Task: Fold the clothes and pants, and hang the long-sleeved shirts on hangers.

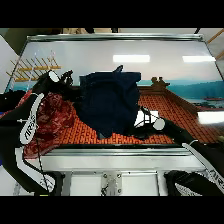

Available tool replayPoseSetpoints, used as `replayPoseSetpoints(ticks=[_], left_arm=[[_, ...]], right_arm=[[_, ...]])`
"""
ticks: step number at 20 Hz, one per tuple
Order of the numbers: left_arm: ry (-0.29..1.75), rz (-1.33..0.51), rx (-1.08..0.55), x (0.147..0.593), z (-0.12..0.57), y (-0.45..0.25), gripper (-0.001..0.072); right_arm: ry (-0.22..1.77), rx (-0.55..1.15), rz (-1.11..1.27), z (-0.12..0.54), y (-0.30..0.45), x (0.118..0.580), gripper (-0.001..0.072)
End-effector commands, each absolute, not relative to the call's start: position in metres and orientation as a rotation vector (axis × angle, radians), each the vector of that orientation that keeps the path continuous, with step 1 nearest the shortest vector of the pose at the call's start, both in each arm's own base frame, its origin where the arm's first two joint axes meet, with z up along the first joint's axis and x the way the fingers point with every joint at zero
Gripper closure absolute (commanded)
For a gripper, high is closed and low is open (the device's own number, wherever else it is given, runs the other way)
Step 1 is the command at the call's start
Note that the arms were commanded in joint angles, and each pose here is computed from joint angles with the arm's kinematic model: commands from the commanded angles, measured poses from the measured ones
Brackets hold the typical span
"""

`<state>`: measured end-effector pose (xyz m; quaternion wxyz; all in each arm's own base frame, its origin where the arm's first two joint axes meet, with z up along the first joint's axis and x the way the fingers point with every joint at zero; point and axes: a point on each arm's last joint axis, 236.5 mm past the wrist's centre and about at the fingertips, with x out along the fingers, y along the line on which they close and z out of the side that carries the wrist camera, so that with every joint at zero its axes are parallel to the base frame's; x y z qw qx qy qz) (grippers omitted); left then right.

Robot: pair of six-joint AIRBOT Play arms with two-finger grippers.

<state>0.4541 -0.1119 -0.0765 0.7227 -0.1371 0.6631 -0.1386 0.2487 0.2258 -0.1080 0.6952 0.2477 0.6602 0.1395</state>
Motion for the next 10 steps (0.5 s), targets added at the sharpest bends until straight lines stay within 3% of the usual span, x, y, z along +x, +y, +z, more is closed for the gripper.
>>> replayPoseSetpoints(ticks=[1,7,8,9,10], left_arm=[[1.456,-0.314,-0.295,0.451,-0.063,-0.112,0.068],[1.387,-0.33,-0.291,0.454,-0.03,-0.115,0.068],[1.392,-0.331,-0.291,0.452,-0.029,-0.115,0.068],[1.406,-0.334,-0.292,0.449,-0.029,-0.116,0.068],[1.42,-0.338,-0.29,0.445,-0.03,-0.116,0.068]], right_arm=[[1.457,0.582,0.28,-0.12,0.239,0.257,0.0012],[1.449,0.595,0.26,-0.121,0.238,0.261,0.002],[1.451,0.592,0.257,-0.122,0.237,0.261,0.0092],[1.453,0.582,0.242,-0.124,0.232,0.262,0.0221],[1.452,0.59,0.22,-0.125,0.227,0.264,0.0445]])
